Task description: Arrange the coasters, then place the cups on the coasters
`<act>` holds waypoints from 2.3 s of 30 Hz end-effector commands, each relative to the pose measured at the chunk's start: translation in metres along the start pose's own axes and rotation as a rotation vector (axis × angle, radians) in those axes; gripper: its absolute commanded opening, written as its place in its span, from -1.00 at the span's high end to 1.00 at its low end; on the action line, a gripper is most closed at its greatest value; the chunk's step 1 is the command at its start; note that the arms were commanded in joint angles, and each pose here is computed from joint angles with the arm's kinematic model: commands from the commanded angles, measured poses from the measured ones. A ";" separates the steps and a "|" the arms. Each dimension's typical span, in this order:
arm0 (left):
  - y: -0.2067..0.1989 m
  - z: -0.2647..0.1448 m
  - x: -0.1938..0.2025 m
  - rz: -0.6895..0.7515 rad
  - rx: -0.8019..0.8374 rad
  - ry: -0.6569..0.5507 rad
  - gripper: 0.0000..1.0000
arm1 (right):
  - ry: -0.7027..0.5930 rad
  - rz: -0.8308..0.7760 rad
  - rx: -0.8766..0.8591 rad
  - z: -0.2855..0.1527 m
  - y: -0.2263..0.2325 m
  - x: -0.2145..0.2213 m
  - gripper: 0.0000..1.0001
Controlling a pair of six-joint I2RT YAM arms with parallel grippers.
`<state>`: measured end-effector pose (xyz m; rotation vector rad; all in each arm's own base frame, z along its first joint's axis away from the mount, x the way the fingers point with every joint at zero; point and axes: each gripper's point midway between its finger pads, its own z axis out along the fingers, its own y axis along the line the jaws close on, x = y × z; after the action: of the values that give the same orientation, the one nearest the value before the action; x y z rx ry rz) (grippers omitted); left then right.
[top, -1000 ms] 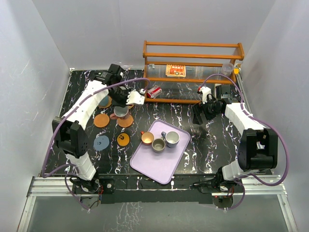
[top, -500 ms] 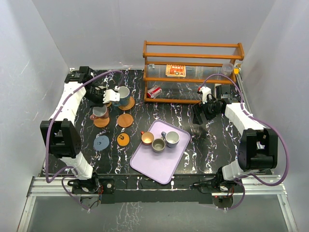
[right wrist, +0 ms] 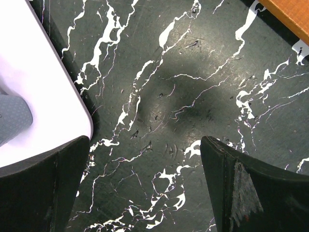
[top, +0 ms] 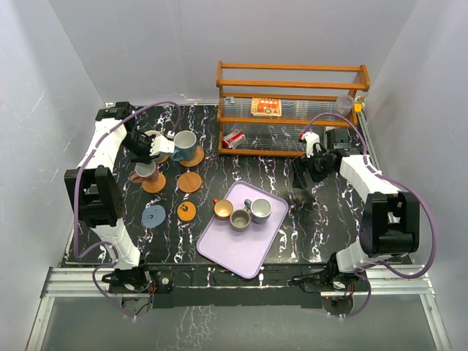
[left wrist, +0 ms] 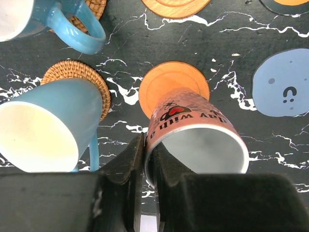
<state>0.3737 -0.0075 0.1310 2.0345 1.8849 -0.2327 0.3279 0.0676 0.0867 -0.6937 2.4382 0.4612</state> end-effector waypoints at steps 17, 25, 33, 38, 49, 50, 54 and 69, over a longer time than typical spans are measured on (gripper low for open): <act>0.004 0.015 0.002 0.020 0.089 -0.051 1.00 | -0.024 0.026 0.036 -0.005 -0.017 -0.004 -0.97; 0.003 0.018 0.006 0.010 0.126 -0.043 1.00 | -0.020 0.029 0.033 -0.004 -0.018 -0.004 -0.97; 0.003 0.022 0.010 -0.001 0.147 -0.032 1.00 | -0.024 0.027 0.033 -0.004 -0.018 -0.004 -0.97; 0.004 0.026 0.013 -0.004 0.154 -0.025 1.00 | -0.022 0.029 0.032 -0.004 -0.017 -0.003 -0.97; 0.002 0.030 0.017 -0.030 0.173 -0.013 1.00 | -0.019 0.030 0.029 -0.003 -0.017 -0.003 -0.97; 0.002 0.030 0.017 -0.032 0.175 -0.012 1.00 | -0.020 0.030 0.030 -0.003 -0.017 -0.003 -0.97; -0.001 0.033 0.019 -0.049 0.187 -0.008 1.00 | -0.023 0.029 0.031 -0.004 -0.017 -0.004 -0.97; -0.002 0.035 0.023 -0.063 0.164 0.018 0.86 | -0.021 0.031 0.030 -0.004 -0.018 -0.003 -0.97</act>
<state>0.3881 0.0004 0.0813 2.0966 1.9916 -0.3916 0.3297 0.0541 0.0794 -0.6368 2.4719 0.4536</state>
